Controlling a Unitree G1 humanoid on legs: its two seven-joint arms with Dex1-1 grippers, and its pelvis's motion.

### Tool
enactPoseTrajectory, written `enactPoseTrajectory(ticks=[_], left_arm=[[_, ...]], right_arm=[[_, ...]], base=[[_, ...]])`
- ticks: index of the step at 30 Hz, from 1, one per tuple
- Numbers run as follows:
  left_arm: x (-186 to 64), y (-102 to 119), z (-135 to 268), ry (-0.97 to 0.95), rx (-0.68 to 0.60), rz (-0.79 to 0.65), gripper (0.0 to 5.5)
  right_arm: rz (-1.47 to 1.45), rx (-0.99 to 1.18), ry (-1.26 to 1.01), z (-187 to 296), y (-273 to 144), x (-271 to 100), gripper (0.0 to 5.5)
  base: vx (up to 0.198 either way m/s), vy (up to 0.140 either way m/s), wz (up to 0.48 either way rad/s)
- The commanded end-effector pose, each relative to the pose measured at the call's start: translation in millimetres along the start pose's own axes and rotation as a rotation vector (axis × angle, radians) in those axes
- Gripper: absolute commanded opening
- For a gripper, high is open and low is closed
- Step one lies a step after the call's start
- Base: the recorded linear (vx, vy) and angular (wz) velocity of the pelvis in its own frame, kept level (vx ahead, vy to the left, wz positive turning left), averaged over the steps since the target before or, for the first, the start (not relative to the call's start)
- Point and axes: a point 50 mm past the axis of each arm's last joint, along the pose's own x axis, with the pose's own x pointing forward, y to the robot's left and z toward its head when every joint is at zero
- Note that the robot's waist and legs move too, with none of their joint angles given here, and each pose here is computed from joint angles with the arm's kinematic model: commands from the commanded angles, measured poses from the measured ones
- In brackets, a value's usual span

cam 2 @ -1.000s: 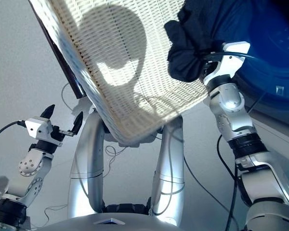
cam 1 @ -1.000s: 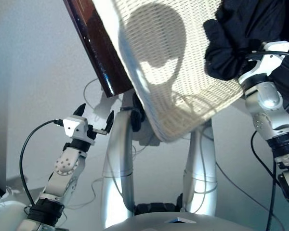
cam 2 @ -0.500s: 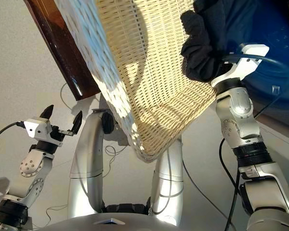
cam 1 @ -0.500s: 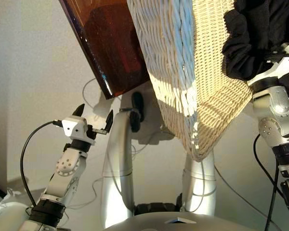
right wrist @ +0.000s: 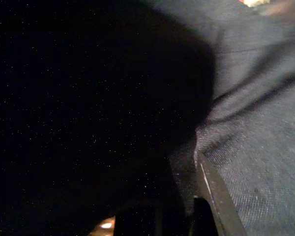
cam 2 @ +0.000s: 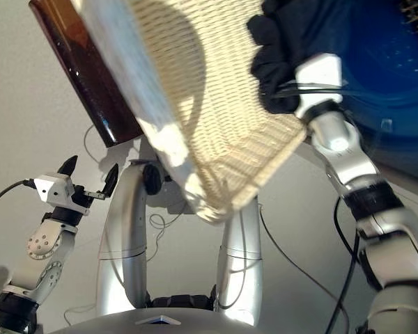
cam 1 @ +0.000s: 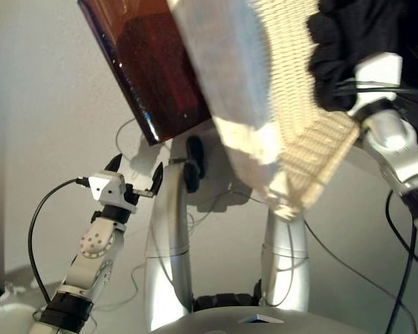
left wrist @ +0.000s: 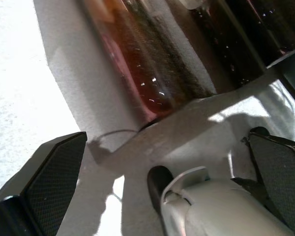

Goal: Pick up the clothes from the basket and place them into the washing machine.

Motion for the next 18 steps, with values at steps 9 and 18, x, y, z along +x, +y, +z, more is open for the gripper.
enactPoseTrajectory(ticks=[9,18], left_arm=[[-3,-21,-1,-0.041,-0.087,0.001,5.50],[-2,-23,1,-0.052,-0.094,0.006,5.50]], right_arm=[[-0.488,-0.137,-0.039,72,-115,47,0.00],[-0.499,-0.194,-0.012,68,-122,44,5.50]], base=[[0.000,0.000,0.000],[0.000,0.000,0.000]])
